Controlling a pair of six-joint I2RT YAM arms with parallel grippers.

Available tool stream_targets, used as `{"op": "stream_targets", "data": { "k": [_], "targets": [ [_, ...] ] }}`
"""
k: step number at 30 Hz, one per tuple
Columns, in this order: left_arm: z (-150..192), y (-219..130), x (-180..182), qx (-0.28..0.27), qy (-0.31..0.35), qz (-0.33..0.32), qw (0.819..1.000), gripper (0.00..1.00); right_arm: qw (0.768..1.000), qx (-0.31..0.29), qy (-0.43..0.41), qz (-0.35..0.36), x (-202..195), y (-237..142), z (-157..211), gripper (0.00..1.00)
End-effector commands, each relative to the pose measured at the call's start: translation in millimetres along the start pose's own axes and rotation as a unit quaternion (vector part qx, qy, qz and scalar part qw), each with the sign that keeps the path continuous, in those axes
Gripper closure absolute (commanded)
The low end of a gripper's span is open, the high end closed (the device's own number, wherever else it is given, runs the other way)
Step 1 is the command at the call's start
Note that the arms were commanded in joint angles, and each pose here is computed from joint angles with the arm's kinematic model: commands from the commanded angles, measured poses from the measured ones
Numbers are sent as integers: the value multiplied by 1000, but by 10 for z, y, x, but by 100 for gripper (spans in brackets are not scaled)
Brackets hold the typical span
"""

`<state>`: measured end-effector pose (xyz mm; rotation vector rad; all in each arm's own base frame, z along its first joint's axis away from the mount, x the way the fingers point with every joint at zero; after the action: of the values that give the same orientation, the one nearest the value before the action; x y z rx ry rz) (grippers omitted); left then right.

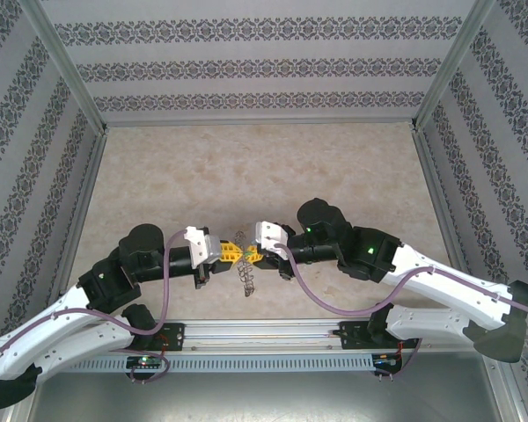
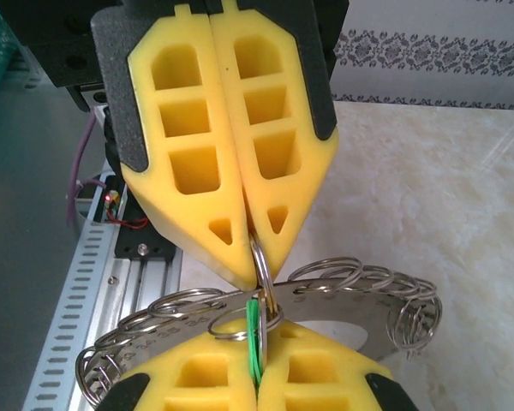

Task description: Put the keys on the keyring

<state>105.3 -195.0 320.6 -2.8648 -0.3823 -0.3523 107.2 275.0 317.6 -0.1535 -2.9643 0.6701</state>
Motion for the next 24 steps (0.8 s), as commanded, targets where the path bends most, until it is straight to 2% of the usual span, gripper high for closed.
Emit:
{"op": "stream_targets", "data": {
  "k": [1, 17, 18, 22, 24],
  "targets": [
    [-19, -4, -16, -8, 5, 4, 1000, 100, 999, -10, -22, 24, -16, -127, -138, 100],
    [104, 137, 26, 21, -16, 3, 1000, 100, 999, 20, -25, 31, -25, -195, -170, 100],
    [111, 136, 32, 23, -18, -1, 1000, 95, 999, 20, -22, 39, -49, -208, -188, 100],
    [226, 126, 133, 42, -32, -58, 997, 62, 997, 28, 16, 76, -261, -207, -194, 100],
    [317, 113, 186, 47, -35, -95, 994, 55, 994, 35, 41, 92, -390, -185, -175, 100]
  ]
}}
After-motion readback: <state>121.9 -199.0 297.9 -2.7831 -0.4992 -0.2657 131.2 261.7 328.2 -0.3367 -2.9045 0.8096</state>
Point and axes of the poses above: each hand's point on the last joint's axis, 136 mm out from that joint toward the fingers, its own y axis out along the fingers, its own x axis along the line the jaws close on, z = x × y, the point moved 6 cm from there along -y, back along the fingers, and after that the axes turned 10 degrees about y, right-handed, at the moved point
